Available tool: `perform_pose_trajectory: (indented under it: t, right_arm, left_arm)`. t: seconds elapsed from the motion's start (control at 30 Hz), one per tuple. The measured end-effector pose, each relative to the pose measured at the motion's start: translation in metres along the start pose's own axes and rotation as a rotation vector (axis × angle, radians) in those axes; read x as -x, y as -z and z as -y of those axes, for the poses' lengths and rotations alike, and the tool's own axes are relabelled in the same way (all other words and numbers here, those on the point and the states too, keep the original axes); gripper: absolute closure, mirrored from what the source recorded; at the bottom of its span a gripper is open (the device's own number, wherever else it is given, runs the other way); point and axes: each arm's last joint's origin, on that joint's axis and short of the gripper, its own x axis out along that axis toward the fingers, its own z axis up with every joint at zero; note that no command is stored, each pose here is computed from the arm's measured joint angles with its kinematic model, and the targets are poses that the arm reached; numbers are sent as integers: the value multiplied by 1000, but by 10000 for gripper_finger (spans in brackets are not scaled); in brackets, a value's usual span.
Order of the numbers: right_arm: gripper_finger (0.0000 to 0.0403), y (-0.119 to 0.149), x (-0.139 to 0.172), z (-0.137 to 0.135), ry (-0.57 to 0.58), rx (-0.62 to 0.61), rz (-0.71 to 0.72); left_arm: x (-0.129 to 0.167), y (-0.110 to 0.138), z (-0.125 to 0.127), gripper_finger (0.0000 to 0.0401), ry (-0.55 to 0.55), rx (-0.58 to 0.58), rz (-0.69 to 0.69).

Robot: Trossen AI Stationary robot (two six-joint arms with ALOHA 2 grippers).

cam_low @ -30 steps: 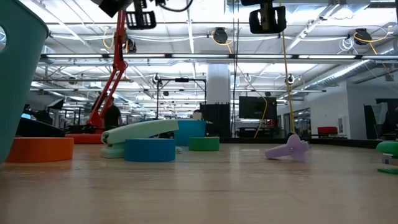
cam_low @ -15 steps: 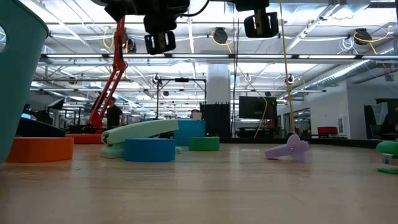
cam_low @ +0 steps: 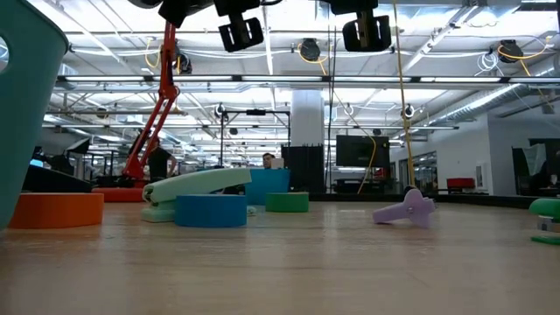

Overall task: Pick and place Stapler, Stapler remover, tape
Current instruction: Put the right green stapler into the green bin

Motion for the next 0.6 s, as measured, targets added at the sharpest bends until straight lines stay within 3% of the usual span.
perform_pose_trajectory:
  t: [0.4, 0.6]
  right_arm:
    - [326, 6, -2, -4, -4, 12, 8]
    - [325, 6, -2, -5, -11, 17, 10]
  left_arm:
    - [-5, 3, -15, 242, -89, 39, 9]
    - [-26, 9, -24, 229, -37, 87, -37]
